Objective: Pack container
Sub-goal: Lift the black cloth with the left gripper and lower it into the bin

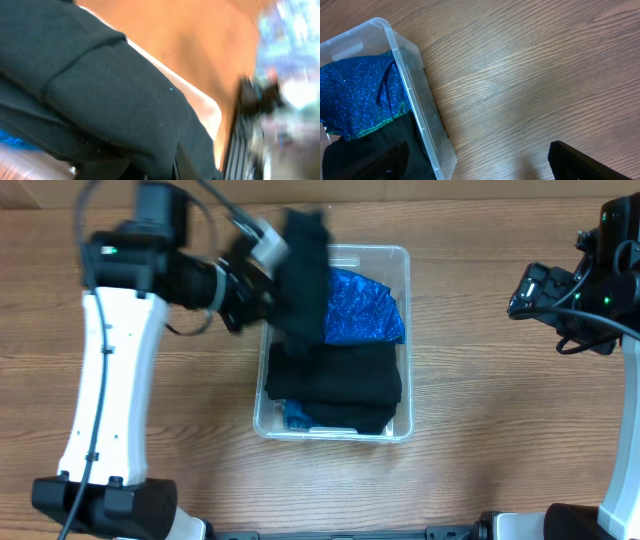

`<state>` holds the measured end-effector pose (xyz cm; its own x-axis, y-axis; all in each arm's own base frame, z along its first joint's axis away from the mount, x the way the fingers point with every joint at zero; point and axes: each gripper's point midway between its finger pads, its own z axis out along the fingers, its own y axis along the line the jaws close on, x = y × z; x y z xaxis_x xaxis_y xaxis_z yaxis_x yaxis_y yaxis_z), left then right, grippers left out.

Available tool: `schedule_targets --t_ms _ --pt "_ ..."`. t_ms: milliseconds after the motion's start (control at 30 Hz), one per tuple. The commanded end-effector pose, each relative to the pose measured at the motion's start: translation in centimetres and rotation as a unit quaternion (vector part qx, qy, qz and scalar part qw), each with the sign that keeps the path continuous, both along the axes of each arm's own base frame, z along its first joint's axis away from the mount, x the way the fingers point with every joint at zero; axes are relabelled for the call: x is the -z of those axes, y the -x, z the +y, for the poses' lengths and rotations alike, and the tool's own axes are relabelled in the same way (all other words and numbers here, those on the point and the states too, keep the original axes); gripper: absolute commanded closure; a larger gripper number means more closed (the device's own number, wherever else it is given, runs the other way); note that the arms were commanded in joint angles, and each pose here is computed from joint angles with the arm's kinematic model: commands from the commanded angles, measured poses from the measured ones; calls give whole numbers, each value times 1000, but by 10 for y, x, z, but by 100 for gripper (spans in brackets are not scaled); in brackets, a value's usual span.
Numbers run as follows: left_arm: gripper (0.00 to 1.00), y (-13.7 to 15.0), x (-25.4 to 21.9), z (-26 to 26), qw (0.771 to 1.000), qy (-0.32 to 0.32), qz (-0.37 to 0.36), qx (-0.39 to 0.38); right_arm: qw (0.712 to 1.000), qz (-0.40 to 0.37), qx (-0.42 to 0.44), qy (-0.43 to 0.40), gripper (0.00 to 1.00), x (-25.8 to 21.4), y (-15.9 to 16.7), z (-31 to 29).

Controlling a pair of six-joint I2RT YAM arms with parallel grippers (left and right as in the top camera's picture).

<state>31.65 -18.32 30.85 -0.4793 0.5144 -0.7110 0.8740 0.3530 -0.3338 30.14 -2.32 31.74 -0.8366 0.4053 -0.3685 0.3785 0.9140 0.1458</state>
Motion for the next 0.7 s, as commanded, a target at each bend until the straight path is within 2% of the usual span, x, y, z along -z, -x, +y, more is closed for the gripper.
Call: schedule_targets --t_ms 0,133,233,433,667 --pt "96 20 13 -14 968 -73 -162 177 1000 -14 -2 0 7 -8 5 0" --pt "96 11 40 -6 956 -162 -161 187 1000 -14 -2 0 6 -8 5 0" --pt "96 1 58 0 951 -204 -146 183 1000 -14 -2 0 7 -8 5 0" --pt "96 -20 89 -5 952 -217 -117 181 1000 -14 -2 0 7 -8 5 0" --pt "96 -12 104 -20 947 -225 -101 208 1000 -14 -2 0 7 -8 5 0"
